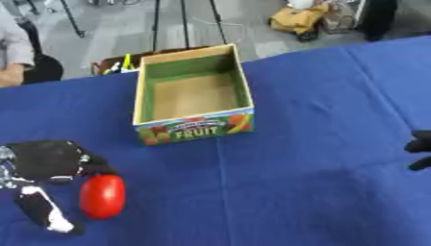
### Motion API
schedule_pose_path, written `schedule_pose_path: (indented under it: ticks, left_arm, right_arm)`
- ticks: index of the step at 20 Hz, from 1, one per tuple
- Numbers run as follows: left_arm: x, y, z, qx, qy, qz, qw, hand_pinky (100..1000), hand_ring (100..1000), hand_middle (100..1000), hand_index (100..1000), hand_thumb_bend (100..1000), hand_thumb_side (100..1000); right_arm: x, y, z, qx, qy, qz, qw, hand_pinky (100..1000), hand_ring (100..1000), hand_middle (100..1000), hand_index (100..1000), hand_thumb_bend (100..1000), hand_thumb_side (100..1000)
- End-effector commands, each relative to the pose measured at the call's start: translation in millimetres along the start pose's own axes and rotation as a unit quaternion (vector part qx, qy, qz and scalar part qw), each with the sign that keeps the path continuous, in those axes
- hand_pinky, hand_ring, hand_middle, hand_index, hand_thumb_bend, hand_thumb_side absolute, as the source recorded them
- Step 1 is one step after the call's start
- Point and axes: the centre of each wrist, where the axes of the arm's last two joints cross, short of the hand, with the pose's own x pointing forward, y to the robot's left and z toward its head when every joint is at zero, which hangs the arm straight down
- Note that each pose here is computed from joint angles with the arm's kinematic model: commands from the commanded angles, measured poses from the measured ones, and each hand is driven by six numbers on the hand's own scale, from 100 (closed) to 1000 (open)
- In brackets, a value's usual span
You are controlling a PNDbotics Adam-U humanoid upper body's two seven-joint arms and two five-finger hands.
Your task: Pick up objects on the table and place them in the box.
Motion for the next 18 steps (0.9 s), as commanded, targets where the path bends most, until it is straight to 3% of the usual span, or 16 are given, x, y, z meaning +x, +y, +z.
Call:
schedule_pose_path:
  ticks: [1,6,16,18]
  left_arm:
    - [-3.4,4.9,4.6,0.007,-0.003,-0.008,1.0,557,675,766,970,602,799]
    - [-3.6,5.3,3.3,0.023,0.0,0.007,1.0,495,614,726,930,562,767]
    - [-4.2,-2.2,0.0,0.084,0.016,0.075,0.994,211,435,536,775,468,646]
    - [-4.3,-2.5,0.0,0.1,0.017,0.088,0.991,144,394,480,708,388,625]
  right_arm:
    - [5.6,-4.4,-2.6,-0.005,-0.011,0.003,1.0,495,661,588,752,100,948]
    - [5.6,-4.7,-2.8,-0.005,-0.009,0.004,1.0,495,661,587,751,100,949]
    - [5.7,-4.6,-3.0,-0.006,-0.008,0.005,1.0,497,661,587,751,100,948]
    - [5.6,-4.6,-2.8,-0.006,-0.008,0.005,1.0,498,662,587,751,100,949]
